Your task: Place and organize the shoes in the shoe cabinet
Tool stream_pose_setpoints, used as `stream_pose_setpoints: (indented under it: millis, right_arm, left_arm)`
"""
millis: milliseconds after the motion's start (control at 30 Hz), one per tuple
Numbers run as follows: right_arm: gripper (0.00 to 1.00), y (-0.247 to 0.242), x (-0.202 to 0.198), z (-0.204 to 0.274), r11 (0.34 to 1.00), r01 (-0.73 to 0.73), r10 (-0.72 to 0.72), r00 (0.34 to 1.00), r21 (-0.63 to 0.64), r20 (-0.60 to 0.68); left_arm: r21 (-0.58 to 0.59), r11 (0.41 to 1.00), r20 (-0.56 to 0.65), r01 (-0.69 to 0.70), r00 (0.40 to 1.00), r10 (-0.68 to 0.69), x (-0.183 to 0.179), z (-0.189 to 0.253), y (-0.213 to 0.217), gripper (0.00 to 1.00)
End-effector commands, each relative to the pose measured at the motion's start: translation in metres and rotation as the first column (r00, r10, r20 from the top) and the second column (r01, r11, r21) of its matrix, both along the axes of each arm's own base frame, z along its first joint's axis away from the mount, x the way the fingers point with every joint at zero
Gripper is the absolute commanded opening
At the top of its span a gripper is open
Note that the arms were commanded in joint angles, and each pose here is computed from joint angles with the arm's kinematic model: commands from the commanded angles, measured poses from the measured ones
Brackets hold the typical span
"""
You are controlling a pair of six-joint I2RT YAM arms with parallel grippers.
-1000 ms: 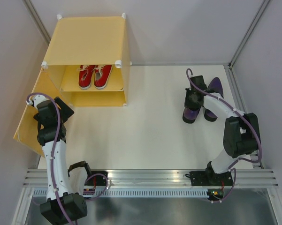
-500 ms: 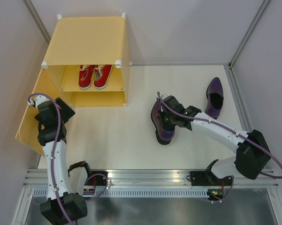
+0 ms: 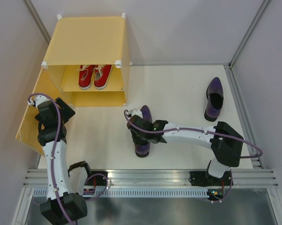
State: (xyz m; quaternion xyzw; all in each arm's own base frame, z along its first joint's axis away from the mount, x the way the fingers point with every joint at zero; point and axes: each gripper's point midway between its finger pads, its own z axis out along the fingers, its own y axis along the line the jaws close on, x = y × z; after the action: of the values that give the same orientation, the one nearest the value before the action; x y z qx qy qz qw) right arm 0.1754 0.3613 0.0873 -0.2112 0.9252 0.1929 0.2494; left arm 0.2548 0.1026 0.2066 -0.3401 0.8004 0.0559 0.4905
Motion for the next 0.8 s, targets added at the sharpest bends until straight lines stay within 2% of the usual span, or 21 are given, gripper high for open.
stream_pose_setpoints:
  millis: [0, 167, 200, 233, 267, 333, 367, 467, 633, 767]
  right_arm:
    - [0.01, 0.059, 0.031, 0.045, 0.980, 0.063, -0.085, 0.990, 0.187, 0.113]
    - [0.01, 0.086, 0.041, 0.051, 0.973, 0.078, -0.110, 0.984, 0.219, 0.139]
    - [0.03, 0.088, 0.043, 0.048, 0.974, 0.080, -0.111, 0.984, 0.213, 0.139]
    - [0.07, 0.090, 0.043, 0.047, 0.974, 0.081, -0.112, 0.984, 0.213, 0.139]
    - [0.15, 0.093, 0.044, 0.048, 0.974, 0.072, -0.104, 0.985, 0.216, 0.140]
    - [0.26, 0.096, 0.042, 0.053, 0.973, 0.055, -0.089, 0.986, 0.223, 0.144]
    - [0.36, 0.097, 0.042, 0.060, 0.973, 0.037, -0.075, 0.984, 0.230, 0.159]
    - [0.51, 0.097, 0.038, 0.073, 0.973, -0.002, -0.041, 0.983, 0.229, 0.181]
    - [0.70, 0.077, 0.031, 0.095, 0.973, -0.034, -0.018, 0.975, 0.228, 0.220]
    - [0.78, 0.050, 0.028, 0.115, 0.972, -0.032, -0.033, 0.962, 0.233, 0.270]
  left_arm:
    - [0.018, 1.000, 0.039, 0.011, 0.999, -0.011, 0.004, 0.008, 0.000, 0.89]
    - [0.024, 1.000, 0.030, -0.016, 0.999, 0.016, 0.003, 0.006, 0.005, 0.90]
    - [0.027, 0.999, 0.025, -0.031, 0.999, 0.030, 0.002, 0.005, 0.007, 0.90]
    - [0.026, 0.999, 0.028, -0.032, 0.999, 0.032, 0.003, 0.006, 0.007, 0.90]
    - [0.021, 0.999, 0.018, -0.034, 0.999, 0.034, 0.004, 0.004, 0.008, 0.90]
    - [0.021, 0.999, 0.020, -0.045, 0.999, 0.044, 0.004, 0.009, 0.010, 0.90]
    - [0.005, 0.999, 0.010, -0.045, 0.999, 0.045, 0.004, 0.008, 0.009, 0.90]
    - [-0.015, 0.999, 0.035, -0.051, 0.998, 0.051, 0.008, 0.023, 0.010, 0.90]
    - [-0.038, 0.995, 0.033, -0.091, 0.995, 0.092, 0.006, 0.042, 0.020, 0.92]
    - [-0.076, 0.992, 0.063, -0.097, 0.993, 0.101, 0.006, 0.053, 0.024, 0.92]
